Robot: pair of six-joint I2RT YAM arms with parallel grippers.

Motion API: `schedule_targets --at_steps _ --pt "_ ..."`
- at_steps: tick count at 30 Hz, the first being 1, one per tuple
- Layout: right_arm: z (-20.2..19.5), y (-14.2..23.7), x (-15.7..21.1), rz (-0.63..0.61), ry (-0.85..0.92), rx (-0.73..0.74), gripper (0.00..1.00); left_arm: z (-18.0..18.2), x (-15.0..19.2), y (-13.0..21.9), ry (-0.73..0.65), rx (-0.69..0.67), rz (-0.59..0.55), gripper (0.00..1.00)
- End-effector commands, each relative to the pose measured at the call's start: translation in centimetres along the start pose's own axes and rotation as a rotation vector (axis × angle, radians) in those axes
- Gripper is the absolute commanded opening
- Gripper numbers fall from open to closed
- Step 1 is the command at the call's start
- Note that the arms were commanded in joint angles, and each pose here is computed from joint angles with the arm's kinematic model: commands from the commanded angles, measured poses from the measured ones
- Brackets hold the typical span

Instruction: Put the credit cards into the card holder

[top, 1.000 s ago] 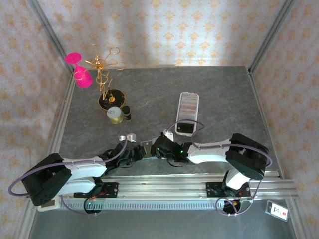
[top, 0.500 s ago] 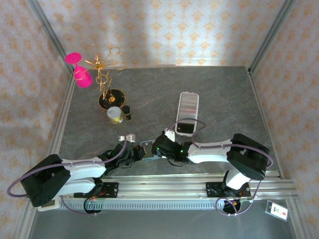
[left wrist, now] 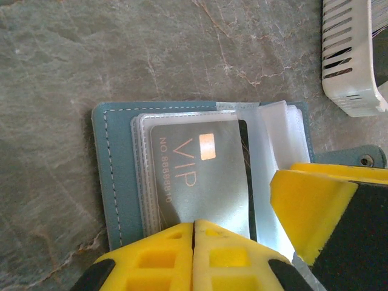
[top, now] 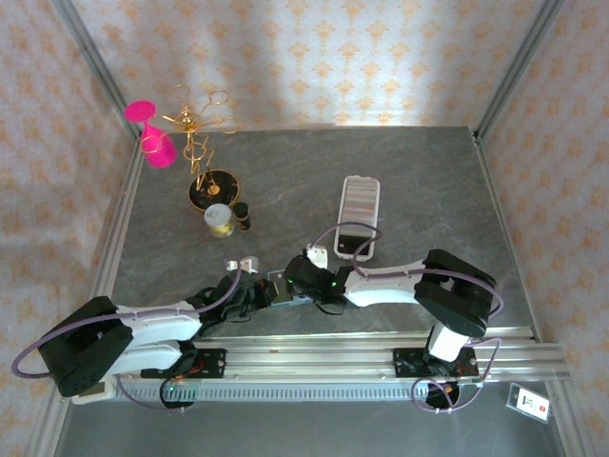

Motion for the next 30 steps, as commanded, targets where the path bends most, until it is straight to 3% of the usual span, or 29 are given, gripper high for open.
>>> schedule_targets --at_steps 1,8,14,30 --pt "-0.2 -0.4 1.2 0.053 -0.004 -0.016 0.49 1.8 1.1 0.2 -0.013 -0.064 0.022 0.08" --pt "2.9 1.0 0.6 0.054 -0.075 -0.197 0.39 2.0 1.1 0.4 -0.003 -0.056 0.011 0.08" --pt "3.8 1.4 0.5 0.057 -0.106 -0.260 0.29 1.8 0.9 0.4 0.004 -0.037 -0.004 0.09" --pt "4.6 0.9 1.0 0.088 -0.137 -0.303 0.24 1.0 -0.3 1.4 0.057 0.049 -0.080 0.12"
Point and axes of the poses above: each hand's point on the last joint's axis, 136 mm out from that joint toward the fingers, its own y axis back along the fingers, its own z axis along the line the jaws close on, x = y × z, the point moved 2 cm from there along y, back along the fingers, and after that the axes turned 5 degrees about -y, right-handed, at the moved point
